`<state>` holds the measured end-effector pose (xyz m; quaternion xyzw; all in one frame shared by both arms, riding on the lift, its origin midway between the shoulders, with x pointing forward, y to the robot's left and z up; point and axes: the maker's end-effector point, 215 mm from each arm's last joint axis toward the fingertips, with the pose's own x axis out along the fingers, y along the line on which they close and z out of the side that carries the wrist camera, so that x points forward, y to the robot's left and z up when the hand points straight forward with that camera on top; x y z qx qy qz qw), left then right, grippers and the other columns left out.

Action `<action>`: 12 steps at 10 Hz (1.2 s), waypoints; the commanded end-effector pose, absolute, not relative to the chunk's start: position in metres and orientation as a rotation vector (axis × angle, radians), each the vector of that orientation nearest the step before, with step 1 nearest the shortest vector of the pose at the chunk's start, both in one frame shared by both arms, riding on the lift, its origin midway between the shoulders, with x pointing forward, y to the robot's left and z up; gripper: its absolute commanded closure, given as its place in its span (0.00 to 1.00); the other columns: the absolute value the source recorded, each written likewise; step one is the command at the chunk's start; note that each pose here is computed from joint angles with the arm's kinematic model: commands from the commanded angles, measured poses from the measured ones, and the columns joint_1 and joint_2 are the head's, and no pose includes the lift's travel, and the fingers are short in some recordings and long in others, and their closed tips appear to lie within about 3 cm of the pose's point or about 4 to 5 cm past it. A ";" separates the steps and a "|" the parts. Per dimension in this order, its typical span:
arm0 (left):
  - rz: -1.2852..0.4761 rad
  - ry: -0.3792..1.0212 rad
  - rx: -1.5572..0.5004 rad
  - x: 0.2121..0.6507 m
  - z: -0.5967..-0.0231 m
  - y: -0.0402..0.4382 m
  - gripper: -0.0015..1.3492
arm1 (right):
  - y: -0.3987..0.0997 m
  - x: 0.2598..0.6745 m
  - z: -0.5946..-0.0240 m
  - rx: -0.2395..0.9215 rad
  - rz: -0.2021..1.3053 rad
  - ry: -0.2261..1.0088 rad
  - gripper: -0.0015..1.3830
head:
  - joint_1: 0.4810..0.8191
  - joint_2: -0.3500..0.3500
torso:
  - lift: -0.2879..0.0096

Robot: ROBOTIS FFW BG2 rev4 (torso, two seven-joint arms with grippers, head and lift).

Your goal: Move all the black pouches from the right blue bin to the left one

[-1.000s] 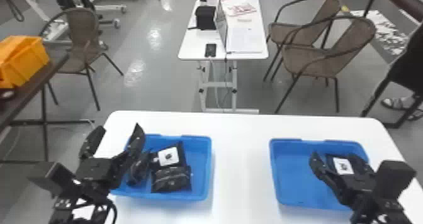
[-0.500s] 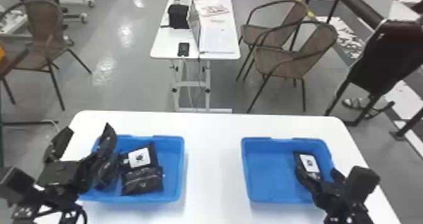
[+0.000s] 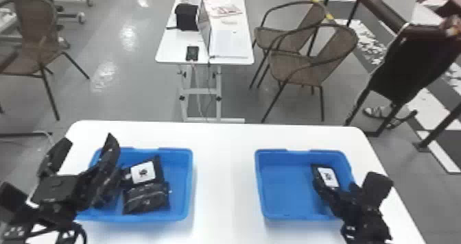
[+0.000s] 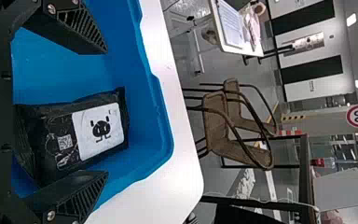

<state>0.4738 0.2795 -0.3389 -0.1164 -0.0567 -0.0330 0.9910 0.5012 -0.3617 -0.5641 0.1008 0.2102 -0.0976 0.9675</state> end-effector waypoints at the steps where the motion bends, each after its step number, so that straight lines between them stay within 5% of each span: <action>1: -0.068 -0.114 -0.236 0.474 -0.339 0.278 0.08 | -0.367 0.505 -0.575 0.211 -0.212 0.452 0.08 | 0.63 0.37 | 0.97; 8: -0.060 -0.111 -0.241 0.473 -0.340 0.282 0.08 | -0.376 0.517 -0.594 0.227 -0.196 0.518 0.08 | 0.63 0.35 | 0.97; 12: -0.061 -0.113 -0.246 0.474 -0.340 0.281 0.08 | -0.370 0.507 -0.612 0.251 -0.192 0.547 0.18 | 0.63 0.36 | 0.97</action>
